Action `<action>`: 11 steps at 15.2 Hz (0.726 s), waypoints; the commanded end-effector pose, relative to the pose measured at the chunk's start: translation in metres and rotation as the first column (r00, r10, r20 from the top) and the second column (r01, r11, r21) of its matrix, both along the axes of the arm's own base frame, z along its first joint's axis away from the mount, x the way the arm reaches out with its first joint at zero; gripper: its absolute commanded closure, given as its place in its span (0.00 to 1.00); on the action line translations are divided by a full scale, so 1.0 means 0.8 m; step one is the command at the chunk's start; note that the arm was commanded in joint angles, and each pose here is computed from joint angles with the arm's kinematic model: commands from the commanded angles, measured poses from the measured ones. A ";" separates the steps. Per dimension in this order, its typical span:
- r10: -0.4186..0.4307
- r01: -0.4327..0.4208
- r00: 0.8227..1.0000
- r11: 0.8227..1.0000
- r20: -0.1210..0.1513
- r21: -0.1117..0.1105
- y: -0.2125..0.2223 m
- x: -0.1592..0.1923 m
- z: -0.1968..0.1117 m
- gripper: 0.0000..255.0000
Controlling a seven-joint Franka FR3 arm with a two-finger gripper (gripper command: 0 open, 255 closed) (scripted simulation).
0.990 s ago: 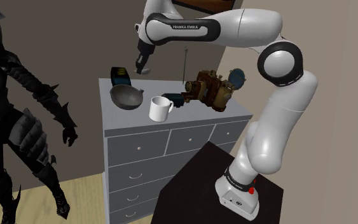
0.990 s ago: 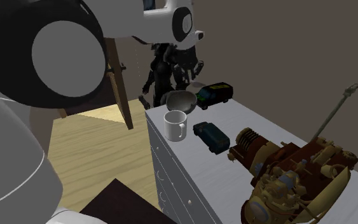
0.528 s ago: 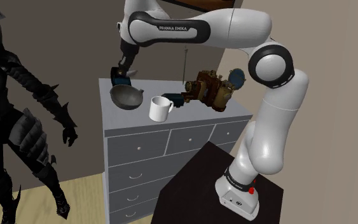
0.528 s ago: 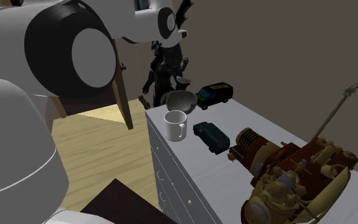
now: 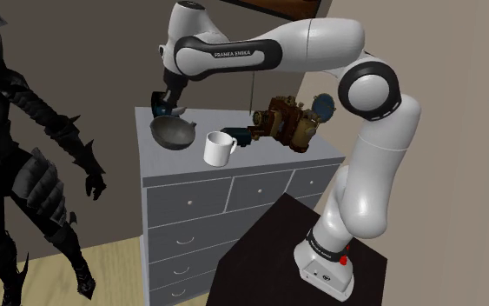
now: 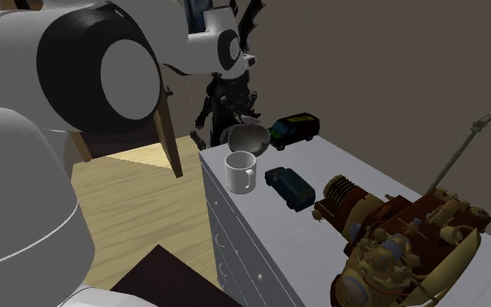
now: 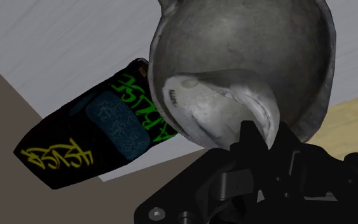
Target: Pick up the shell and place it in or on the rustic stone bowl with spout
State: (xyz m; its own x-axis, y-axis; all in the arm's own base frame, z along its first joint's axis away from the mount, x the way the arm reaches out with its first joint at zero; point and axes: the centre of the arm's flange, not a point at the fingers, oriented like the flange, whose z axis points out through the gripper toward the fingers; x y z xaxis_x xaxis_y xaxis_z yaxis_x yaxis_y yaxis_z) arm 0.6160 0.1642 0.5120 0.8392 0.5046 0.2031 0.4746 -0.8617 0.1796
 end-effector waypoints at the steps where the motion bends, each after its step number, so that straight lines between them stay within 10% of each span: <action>1: 0.000 0.000 1.000 1.000 0.001 0.000 0.001 0.000 -0.012 1.00; 11: 0.000 0.000 1.000 1.000 0.001 0.000 0.001 0.000 -0.044 1.00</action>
State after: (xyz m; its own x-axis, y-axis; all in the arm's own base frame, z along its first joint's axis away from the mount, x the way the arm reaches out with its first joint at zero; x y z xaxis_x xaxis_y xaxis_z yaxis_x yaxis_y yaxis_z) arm 0.6163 0.1653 0.4773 0.8391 0.5044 0.2036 0.4744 -0.8618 0.1797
